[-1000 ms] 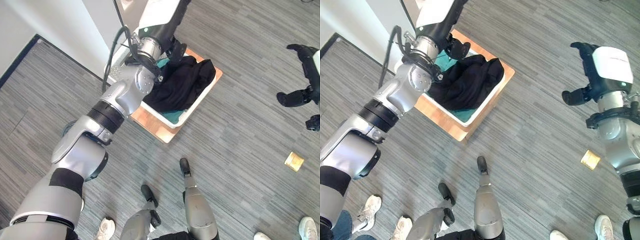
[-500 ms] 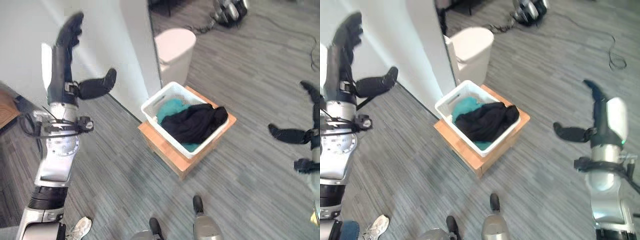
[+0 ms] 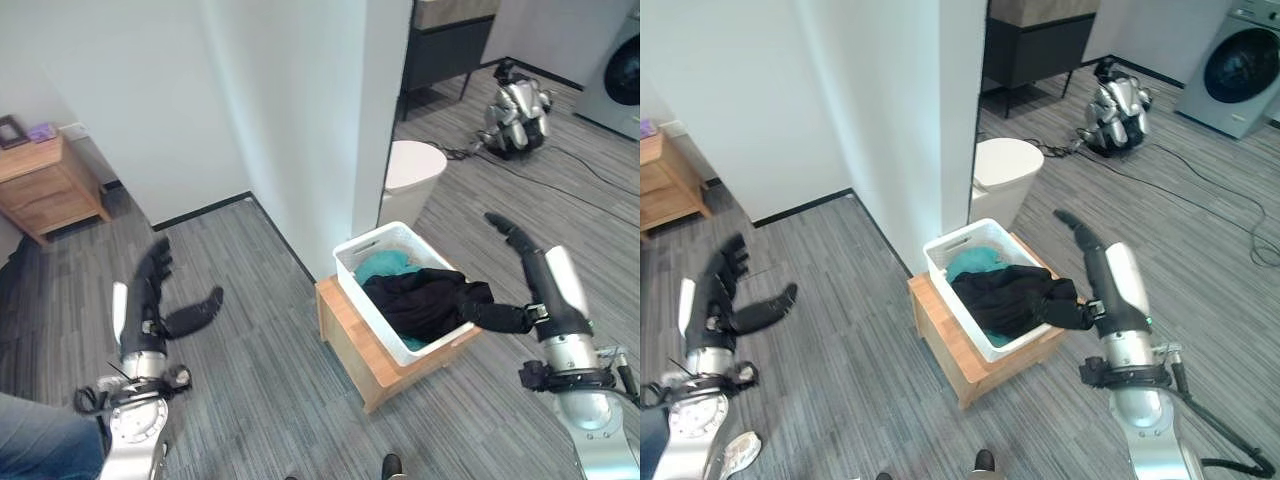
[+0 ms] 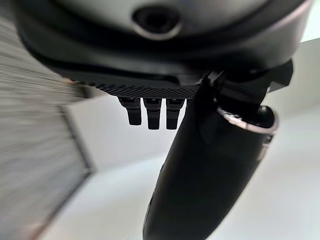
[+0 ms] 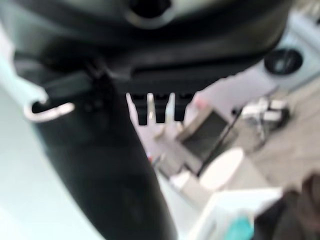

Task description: Pick up bed clothes into laundry basket.

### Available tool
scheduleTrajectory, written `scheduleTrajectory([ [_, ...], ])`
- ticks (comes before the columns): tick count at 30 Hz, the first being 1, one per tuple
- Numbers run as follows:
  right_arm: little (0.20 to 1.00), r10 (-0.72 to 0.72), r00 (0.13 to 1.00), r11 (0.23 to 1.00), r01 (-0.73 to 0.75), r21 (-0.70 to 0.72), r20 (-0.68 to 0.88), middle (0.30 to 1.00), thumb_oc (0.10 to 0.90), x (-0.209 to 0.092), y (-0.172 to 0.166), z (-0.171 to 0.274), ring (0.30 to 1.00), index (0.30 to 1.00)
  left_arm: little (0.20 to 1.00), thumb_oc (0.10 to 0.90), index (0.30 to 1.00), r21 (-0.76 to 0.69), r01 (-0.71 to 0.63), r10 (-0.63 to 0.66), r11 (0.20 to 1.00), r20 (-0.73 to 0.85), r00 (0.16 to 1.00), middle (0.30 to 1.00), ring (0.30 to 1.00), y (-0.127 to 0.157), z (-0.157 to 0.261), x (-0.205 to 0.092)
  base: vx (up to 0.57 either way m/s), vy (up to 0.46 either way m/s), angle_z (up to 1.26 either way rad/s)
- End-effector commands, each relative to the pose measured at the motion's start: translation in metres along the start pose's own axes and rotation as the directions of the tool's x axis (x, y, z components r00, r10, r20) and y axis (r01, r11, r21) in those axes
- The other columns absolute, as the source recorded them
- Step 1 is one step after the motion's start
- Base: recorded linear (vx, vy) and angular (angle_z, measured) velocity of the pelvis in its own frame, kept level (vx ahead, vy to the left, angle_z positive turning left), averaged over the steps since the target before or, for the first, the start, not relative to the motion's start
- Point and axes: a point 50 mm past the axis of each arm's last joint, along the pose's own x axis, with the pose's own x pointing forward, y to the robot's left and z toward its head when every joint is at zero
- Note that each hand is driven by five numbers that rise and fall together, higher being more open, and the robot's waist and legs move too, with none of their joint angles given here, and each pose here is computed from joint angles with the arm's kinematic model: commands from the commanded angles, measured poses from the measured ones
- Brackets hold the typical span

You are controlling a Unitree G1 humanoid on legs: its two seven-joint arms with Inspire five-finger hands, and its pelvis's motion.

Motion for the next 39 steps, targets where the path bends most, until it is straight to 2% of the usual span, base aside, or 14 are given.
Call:
scheduleTrajectory([
  [1, 0.900, -0.077, 0.990, 0.996, 0.072, 0.048, 0.116, 0.900, 0.800, -0.001, -0.009, 0.019, 0.900, 0.900, 0.900, 0.800, 0.900, -0.043, 0.025, -0.016, 0.999, 0.194, 0.981, 0.900, 0.900, 0.003, 0.034, 0.015, -0.01, 0.008, 0.23],
  [5, 0.900, -0.086, 0.996, 0.977, 0.090, 0.192, -0.025, 0.900, 0.800, -0.016, 0.014, 0.002, 0.900, 0.900, 0.900, 0.800, 0.900, -0.071, 0.030, -0.024, 0.997, 0.085, 0.996, 0.900, 0.900, -0.004, 0.009, 0.004, -0.01, 0.009, 0.09],
  [10, 0.900, -0.041, 0.993, 0.971, 0.065, 0.232, -0.109, 0.900, 0.800, -0.031, 0.031, -0.008, 0.900, 0.900, 0.900, 0.800, 0.900, -0.097, 0.052, -0.049, 0.994, 0.033, 0.998, 0.900, 0.900, -0.016, -0.002, -0.002, 0.00, 0.004, -0.01],
  [11, 0.900, -0.021, 0.991, 0.967, 0.054, 0.249, -0.132, 0.900, 0.800, -0.036, 0.035, -0.011, 0.900, 0.900, 0.900, 0.800, 0.900, -0.088, 0.088, -0.085, 0.992, 0.032, 0.996, 0.900, 0.900, -0.021, -0.003, -0.004, 0.00, 0.000, 0.00],
  [19, 0.900, -0.029, 0.987, 0.977, 0.062, 0.205, -0.160, 0.900, 0.800, -0.038, 0.033, -0.017, 0.900, 0.900, 0.900, 0.800, 0.900, -0.085, 0.173, -0.167, 0.981, 0.070, 0.983, 0.900, 0.900, -0.037, 0.007, -0.001, 0.00, 0.011, -0.05],
  [25, 0.900, -0.057, 0.988, 0.971, 0.089, 0.222, -0.145, 0.900, 0.800, -0.035, 0.031, -0.013, 0.900, 0.900, 0.900, 0.800, 0.900, -0.075, 0.217, -0.211, 0.973, 0.081, 0.974, 0.900, 0.900, -0.048, 0.010, 0.002, 0.00, 0.008, -0.08],
  [39, 0.900, -0.056, 0.979, 0.976, 0.095, 0.196, -0.194, 0.900, 0.800, -0.038, 0.032, -0.023, 0.900, 0.900, 0.900, 0.800, 0.900, -0.088, 0.210, -0.204, 0.974, 0.070, 0.976, 0.900, 0.900, -0.049, 0.008, 0.001, 0.01, 0.003, -0.05],
])
